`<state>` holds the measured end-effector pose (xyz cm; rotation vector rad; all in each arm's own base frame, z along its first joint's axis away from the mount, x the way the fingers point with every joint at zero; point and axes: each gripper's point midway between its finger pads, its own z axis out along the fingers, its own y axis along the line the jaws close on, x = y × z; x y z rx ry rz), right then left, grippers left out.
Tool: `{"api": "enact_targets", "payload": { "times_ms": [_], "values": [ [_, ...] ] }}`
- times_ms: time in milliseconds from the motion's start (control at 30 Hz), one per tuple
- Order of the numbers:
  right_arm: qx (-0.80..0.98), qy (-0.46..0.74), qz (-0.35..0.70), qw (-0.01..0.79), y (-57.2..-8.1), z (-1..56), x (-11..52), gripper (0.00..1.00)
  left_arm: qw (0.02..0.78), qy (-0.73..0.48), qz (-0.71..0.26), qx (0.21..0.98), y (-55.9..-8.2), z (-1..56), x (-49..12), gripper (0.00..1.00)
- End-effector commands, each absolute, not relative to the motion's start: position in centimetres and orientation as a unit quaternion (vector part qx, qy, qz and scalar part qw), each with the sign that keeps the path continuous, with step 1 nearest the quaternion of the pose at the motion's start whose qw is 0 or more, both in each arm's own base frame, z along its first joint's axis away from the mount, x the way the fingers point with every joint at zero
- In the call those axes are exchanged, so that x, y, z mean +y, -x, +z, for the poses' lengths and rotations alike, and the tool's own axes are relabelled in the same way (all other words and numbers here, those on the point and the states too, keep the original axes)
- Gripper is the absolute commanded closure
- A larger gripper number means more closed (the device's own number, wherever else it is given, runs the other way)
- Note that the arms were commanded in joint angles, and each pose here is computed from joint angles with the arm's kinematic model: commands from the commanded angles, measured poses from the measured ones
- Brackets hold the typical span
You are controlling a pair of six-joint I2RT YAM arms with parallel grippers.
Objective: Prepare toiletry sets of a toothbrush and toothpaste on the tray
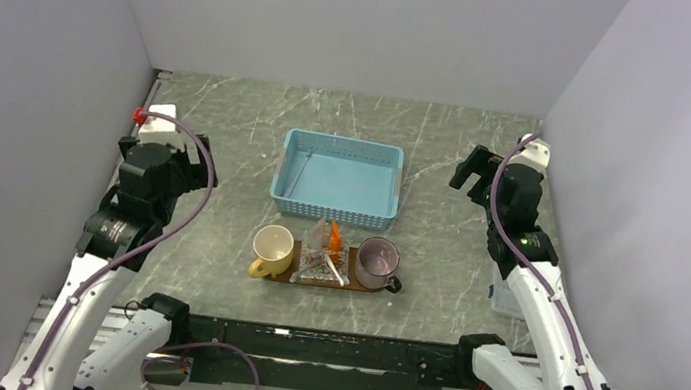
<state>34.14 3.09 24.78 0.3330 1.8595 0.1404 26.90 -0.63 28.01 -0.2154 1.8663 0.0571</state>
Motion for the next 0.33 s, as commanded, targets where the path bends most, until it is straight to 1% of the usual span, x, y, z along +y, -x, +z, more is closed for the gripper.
{"api": "enact_targets", "payload": {
  "times_ms": [0,167,300],
  "values": [
    [0.781,-0.154,0.067,0.602,-34.71,25.61,3.00,0.00,0.609,0.113,0.024,0.785,-26.84,28.95,-0.11,0.01],
    [0.781,-0.148,0.069,0.603,-34.70,25.57,3.13,0.00,0.609,0.115,0.025,0.785,-26.72,28.98,-0.02,0.01],
    [0.790,-0.158,0.059,0.589,-35.11,25.24,2.89,0.00,0.608,0.114,0.026,0.786,-26.65,28.85,0.02,0.01]
  ]
}}
